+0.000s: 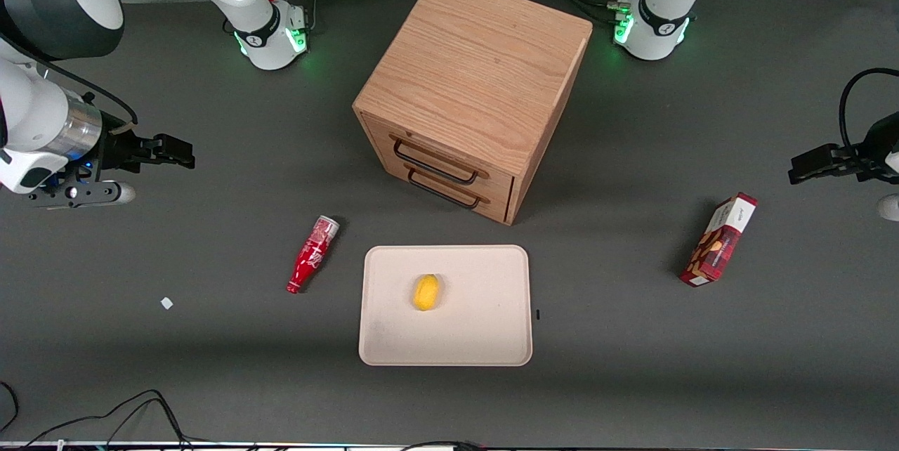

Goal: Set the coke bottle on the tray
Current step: 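Move the right gripper toward the red Coca-Cola bottle lying on the table, then lower the open right gripper over the bottle and close on it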

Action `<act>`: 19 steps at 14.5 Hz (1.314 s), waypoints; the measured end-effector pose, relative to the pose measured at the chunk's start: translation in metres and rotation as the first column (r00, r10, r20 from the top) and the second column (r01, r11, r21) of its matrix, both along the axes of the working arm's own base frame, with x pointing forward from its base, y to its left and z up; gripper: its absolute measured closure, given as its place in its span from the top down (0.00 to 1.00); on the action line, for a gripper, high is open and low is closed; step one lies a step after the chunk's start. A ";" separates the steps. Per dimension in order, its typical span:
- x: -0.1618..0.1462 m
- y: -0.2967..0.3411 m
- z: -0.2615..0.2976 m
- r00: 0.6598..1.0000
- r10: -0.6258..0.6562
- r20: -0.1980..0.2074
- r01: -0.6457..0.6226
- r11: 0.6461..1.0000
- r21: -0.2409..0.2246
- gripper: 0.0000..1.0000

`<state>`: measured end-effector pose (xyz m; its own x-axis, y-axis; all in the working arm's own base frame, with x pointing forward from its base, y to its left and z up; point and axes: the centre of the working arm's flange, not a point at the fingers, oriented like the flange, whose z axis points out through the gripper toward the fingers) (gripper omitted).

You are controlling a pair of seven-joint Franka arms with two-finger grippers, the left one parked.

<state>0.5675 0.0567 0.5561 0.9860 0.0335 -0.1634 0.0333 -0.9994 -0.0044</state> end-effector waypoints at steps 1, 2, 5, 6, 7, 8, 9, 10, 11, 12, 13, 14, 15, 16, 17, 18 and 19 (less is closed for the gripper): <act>0.000 0.000 0.001 1.000 -0.001 0.001 0.001 1.000 0.000 1.00; 0.001 -0.002 0.003 1.000 -0.004 0.006 0.004 1.000 0.000 1.00; 0.002 -0.004 0.007 1.000 -0.010 0.015 0.010 1.000 0.001 1.00; 0.003 -0.003 0.003 1.000 -0.021 0.006 0.021 1.000 -0.002 1.00; 0.005 -0.001 -0.004 0.999 -0.033 -0.006 0.033 0.999 -0.007 1.00; 0.008 0.002 -0.013 0.999 -0.041 -0.023 0.041 0.999 -0.012 1.00; 0.012 0.006 -0.026 0.998 -0.052 -0.043 0.051 0.999 -0.019 1.00; 0.016 0.010 -0.038 0.996 -0.070 -0.061 0.069 0.997 -0.028 1.00; 0.019 0.018 -0.050 0.992 -0.101 -0.074 0.098 0.994 -0.040 1.00; 0.023 0.029 -0.060 0.988 -0.136 -0.073 0.132 0.990 -0.051 1.00; 0.028 0.042 -0.068 0.984 -0.168 -0.061 0.165 0.985 -0.056 1.00; 0.031 0.052 -0.077 0.980 -0.191 -0.050 0.188 0.980 -0.059 1.00; 0.035 0.059 -0.085 0.976 -0.213 -0.039 0.211 0.976 -0.059 1.00; 0.039 0.063 -0.098 0.969 -0.246 -0.021 0.244 0.968 -0.058 1.00; 0.041 0.070 -0.116 0.960 -0.282 0.000 0.281 0.958 -0.054 1.00; 0.040 0.078 -0.136 0.951 -0.307 0.014 0.308 0.950 -0.050 1.00; 0.037 0.086 -0.157 0.945 -0.326 0.025 0.327 0.944 -0.044 1.00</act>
